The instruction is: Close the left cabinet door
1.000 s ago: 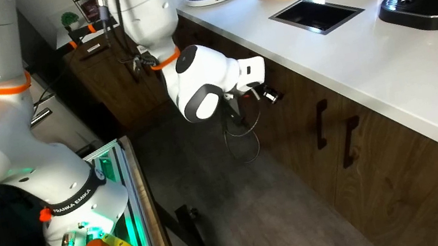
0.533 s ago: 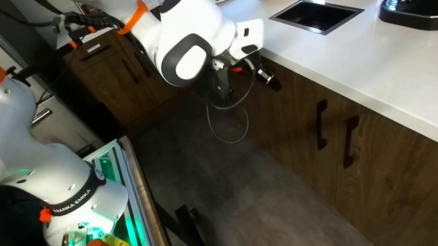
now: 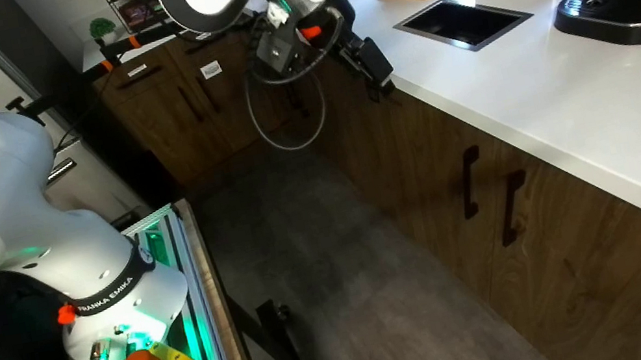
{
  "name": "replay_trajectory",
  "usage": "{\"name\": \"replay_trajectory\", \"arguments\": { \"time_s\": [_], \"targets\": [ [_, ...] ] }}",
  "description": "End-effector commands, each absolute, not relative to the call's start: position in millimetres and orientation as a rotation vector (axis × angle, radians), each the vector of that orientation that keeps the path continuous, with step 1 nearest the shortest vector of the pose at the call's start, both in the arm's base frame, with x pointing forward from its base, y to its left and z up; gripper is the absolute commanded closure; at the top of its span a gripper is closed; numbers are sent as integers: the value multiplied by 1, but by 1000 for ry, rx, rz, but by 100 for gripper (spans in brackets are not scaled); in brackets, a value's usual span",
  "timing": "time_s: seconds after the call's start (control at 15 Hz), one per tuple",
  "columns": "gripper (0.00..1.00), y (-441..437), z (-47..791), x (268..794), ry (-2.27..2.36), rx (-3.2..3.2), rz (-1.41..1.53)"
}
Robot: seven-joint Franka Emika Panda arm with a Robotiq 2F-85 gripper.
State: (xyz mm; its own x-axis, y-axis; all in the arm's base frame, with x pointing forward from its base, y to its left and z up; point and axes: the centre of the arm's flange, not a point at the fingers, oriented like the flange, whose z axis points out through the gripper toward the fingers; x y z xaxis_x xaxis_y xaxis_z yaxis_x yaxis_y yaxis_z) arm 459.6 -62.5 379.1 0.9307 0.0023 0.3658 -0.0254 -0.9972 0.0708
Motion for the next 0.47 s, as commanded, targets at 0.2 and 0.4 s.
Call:
{"name": "replay_trajectory", "arguments": {
  "time_s": [0.2,0.4],
  "targets": [
    [0,-91,442,448,-33,2985,578],
    [0,-90,437,448,-27,2990,565]
  ]
}}
